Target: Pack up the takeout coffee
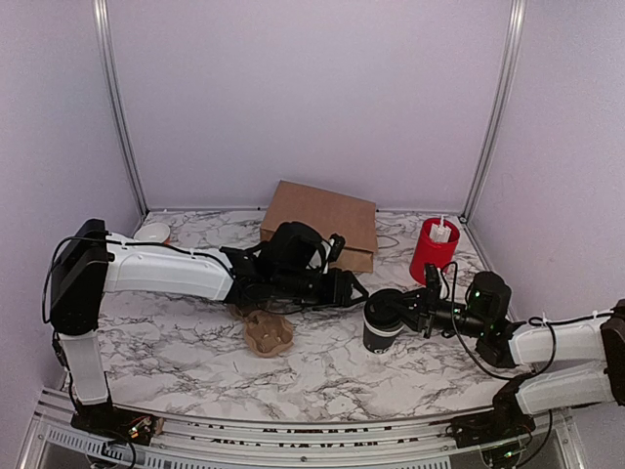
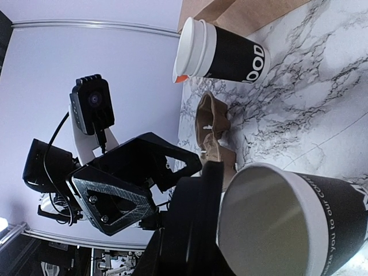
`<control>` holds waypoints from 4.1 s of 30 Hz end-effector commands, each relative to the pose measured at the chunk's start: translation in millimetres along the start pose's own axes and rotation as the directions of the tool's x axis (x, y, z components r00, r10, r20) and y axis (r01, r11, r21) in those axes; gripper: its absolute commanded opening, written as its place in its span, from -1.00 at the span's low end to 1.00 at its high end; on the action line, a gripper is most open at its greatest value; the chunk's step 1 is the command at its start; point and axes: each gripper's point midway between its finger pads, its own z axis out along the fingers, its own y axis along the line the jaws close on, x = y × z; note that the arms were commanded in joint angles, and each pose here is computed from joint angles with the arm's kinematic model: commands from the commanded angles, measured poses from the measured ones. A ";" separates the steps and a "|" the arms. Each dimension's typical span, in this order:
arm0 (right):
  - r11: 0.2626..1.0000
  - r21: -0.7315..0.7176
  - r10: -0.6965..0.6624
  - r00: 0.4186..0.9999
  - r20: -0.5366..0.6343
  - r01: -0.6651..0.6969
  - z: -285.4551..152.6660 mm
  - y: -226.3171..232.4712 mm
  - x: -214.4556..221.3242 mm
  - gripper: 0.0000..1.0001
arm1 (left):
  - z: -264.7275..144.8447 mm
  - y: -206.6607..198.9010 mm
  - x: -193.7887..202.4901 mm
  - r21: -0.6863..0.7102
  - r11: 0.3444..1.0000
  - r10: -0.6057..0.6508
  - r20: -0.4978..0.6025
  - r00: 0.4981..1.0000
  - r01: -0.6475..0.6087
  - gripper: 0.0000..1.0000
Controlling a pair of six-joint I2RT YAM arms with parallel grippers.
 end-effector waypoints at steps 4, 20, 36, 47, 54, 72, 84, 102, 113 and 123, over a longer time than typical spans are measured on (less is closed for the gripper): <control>1.000 -0.030 -0.009 1.000 0.003 0.010 0.8 5.2 -2.8 -0.86 | 7.1 -2.4 1.8 -0.002 1.000 0.011 -0.015 1.000 -0.011 0.20; 1.000 -0.021 -0.001 1.000 0.001 0.001 1.8 -0.3 -2.0 -0.85 | 10.4 0.6 5.4 -0.009 1.000 0.011 -0.027 1.000 -0.011 0.17; 0.997 0.054 -0.046 0.999 0.012 0.045 2.0 -2.8 -7.9 -0.57 | 15.4 6.9 11.0 -0.037 0.999 0.024 -0.043 0.999 -0.025 0.04; 0.992 0.104 -0.074 0.997 0.028 0.070 -2.6 -0.8 -11.7 -0.28 | 20.0 5.7 14.5 -0.037 0.999 0.028 -0.056 0.998 -0.030 0.04; 0.969 0.166 -0.191 0.980 0.047 0.181 -5.9 15.9 -23.6 -0.14 | 0.1 11.6 2.8 -0.099 0.993 0.060 -0.002 0.998 -0.060 0.03; 0.764 0.462 -0.524 0.851 0.037 0.451 -23.0 51.3 -62.3 -0.01 | -16.1 81.4 106.6 -0.412 0.843 0.220 -0.325 0.920 -0.347 -0.01; 0.757 0.462 -0.542 0.839 0.051 0.461 -25.6 57.9 -65.5 -0.01 | 3.7 103.7 123.3 -0.529 0.704 0.290 -0.395 0.871 -0.475 -0.42; 0.745 0.402 -0.597 0.801 0.045 0.532 -18.2 74.7 -65.7 0.07 | -60.8 -12.6 24.1 -0.328 0.878 0.330 -0.111 0.937 -0.348 -1.00; 0.737 0.101 -0.672 0.712 0.203 0.668 -19.9 131.3 -46.6 0.62 | -126.7 -143.7 -68.9 0.510 0.859 -0.035 0.159 0.987 -0.052 -1.00; 0.701 -0.302 -0.534 0.756 0.378 0.646 -35.2 195.3 -30.6 0.90 | -211.5 -233.4 -124.5 0.946 0.325 -0.283 0.116 0.952 -0.019 -1.00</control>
